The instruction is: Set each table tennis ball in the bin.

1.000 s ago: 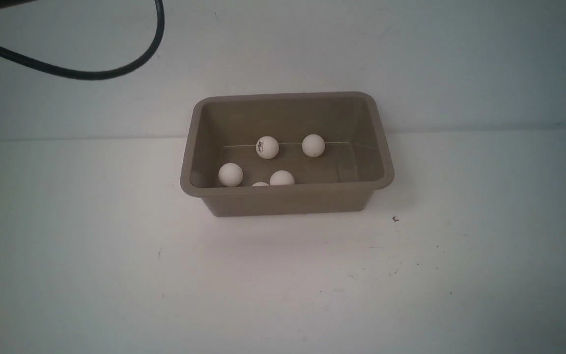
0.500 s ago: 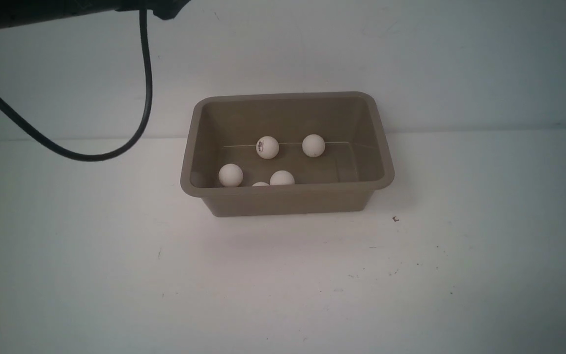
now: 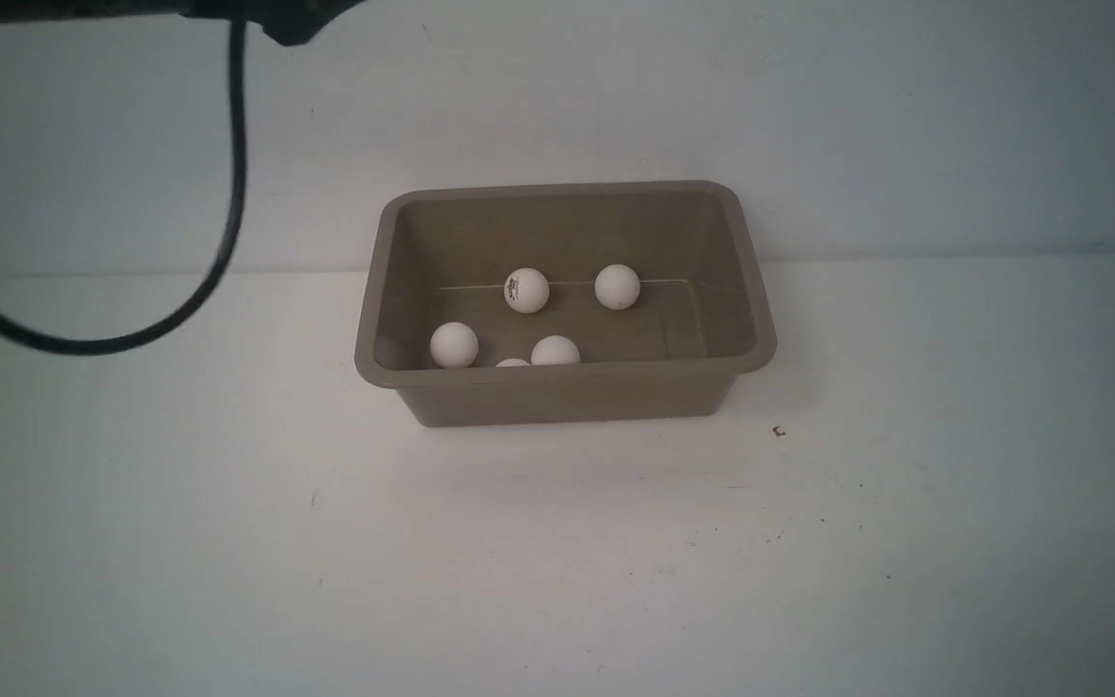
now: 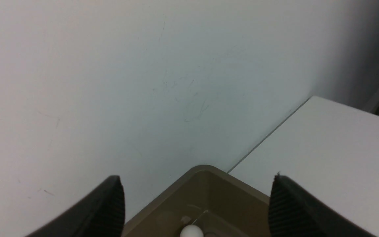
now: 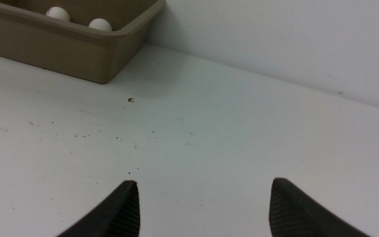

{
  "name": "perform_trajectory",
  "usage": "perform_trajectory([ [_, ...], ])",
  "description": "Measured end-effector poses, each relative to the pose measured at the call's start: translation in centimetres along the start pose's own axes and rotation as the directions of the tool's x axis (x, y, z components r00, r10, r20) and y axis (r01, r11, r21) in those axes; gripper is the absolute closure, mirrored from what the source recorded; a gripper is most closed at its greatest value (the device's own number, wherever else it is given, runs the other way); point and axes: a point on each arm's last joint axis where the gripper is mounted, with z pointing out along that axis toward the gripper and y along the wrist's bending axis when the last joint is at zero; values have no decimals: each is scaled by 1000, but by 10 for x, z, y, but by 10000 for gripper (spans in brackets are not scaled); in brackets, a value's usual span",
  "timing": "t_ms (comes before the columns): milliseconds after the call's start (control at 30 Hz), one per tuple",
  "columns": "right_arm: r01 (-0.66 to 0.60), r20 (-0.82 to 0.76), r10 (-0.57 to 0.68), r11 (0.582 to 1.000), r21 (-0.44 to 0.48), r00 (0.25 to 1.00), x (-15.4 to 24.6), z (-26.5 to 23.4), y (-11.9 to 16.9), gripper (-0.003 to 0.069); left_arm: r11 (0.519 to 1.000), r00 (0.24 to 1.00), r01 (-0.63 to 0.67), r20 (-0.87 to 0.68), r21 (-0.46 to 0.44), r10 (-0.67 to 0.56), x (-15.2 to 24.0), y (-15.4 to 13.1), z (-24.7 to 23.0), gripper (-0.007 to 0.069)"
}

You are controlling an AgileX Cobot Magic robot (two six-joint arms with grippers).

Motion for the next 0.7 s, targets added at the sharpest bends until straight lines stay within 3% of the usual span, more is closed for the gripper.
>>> perform_trajectory([
  [200,0,0,0,1000,0,1000,0,0,0,177,992,999,-38,-28,-122,34,-38,-41,-77,95],
  [333,0,0,0,1000,0,1000,0,0,0,177,966,994,17,-100,-258,-44,-41,-57,-119,95],
  [533,0,0,0,1000,0,1000,0,0,0,177,905,937,131,-246,-405,-246,-24,-56,-137,95],
  [700,0,0,0,1000,0,1000,0,0,0,177,879,911,139,-290,-456,-294,-18,-57,-144,95],
])
